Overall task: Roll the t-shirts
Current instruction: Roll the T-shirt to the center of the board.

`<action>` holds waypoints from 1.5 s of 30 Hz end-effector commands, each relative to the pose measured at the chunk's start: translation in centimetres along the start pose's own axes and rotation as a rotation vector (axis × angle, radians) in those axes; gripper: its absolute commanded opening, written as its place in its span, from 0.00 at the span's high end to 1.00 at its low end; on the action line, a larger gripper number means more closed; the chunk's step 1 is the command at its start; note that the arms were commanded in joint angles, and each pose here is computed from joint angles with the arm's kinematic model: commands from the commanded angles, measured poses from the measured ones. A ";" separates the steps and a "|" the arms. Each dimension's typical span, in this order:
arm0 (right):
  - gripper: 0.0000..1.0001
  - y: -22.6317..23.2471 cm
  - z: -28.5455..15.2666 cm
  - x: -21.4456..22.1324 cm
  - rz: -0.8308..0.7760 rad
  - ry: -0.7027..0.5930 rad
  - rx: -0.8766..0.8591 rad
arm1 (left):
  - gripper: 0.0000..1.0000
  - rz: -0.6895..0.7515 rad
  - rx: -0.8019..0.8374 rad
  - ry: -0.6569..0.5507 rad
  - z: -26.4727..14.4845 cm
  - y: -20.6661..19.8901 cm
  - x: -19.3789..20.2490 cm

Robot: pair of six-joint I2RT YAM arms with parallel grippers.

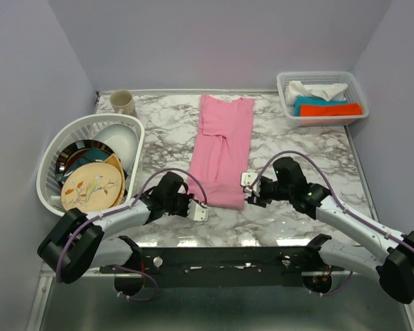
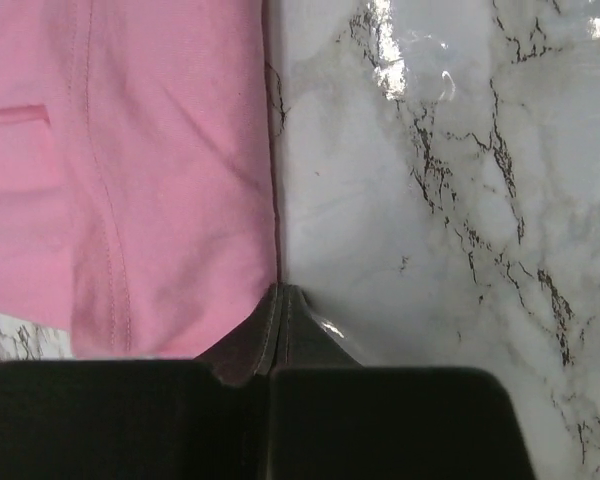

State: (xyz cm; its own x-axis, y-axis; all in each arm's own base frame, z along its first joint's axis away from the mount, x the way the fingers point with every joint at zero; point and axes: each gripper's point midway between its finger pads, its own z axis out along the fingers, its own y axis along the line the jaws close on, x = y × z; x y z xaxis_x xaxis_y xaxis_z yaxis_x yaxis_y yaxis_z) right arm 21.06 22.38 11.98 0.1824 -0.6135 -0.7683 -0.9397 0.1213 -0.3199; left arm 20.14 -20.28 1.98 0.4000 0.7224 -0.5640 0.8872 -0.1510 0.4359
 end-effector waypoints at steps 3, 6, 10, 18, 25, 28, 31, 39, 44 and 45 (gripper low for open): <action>0.43 1.5 -1.0 0.8 -0.059 0.012 -0.022 | 1.00 -0.133 0.091 0.047 0.3 -1.5 0.2; 0.42 2.2 -1.4 0.4 -0.102 -0.026 -0.035 | 1.00 -0.228 0.120 0.027 -0.1 -1.0 -1.3; 0.40 2.6 -1.5 0.4 -0.138 -0.052 -0.035 | 1.00 -0.335 0.109 0.019 -0.8 0.0 -2.6; 0.40 2.0 -1.3 0.1 -0.097 -0.034 -0.033 | 0.57 -0.247 0.019 0.071 -1.9 0.2 -1.0; 0.40 2.3 -1.0 0.5 -0.077 -0.029 -0.045 | 0.50 -0.234 0.060 0.147 -1.0 -0.4 0.7; 0.40 2.4 -1.0 0.6 -0.070 -0.027 -0.045 | 0.52 -0.229 0.079 0.173 -0.6 -0.8 1.5; 0.40 2.6 -1.1 0.7 -0.064 -0.023 -0.048 | 0.54 -0.237 0.084 0.172 -0.5 -0.9 1.5; 0.41 2.9 -1.2 1.1 -0.074 -0.013 -0.054 | 0.50 -0.266 0.073 0.083 -1.9 -0.4 -1.1; 0.41 2.6 -1.0 1.1 -0.070 -0.004 -0.054 | 0.39 -0.279 0.044 0.048 -2.5 0.1 -2.0; 0.41 2.5 -0.8 1.1 -0.070 -0.006 -0.056 | 0.39 -0.282 0.047 0.052 -2.4 0.2 -1.9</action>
State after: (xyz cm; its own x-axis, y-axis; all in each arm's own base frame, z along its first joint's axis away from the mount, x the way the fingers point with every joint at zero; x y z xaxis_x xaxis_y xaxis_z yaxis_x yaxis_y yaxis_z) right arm 18.97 21.08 10.99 0.2578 -0.6133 -0.7466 -0.9299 0.0523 -0.3641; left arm 19.69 -19.66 4.27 0.1426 0.7912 -0.5947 0.9624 0.0296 0.2701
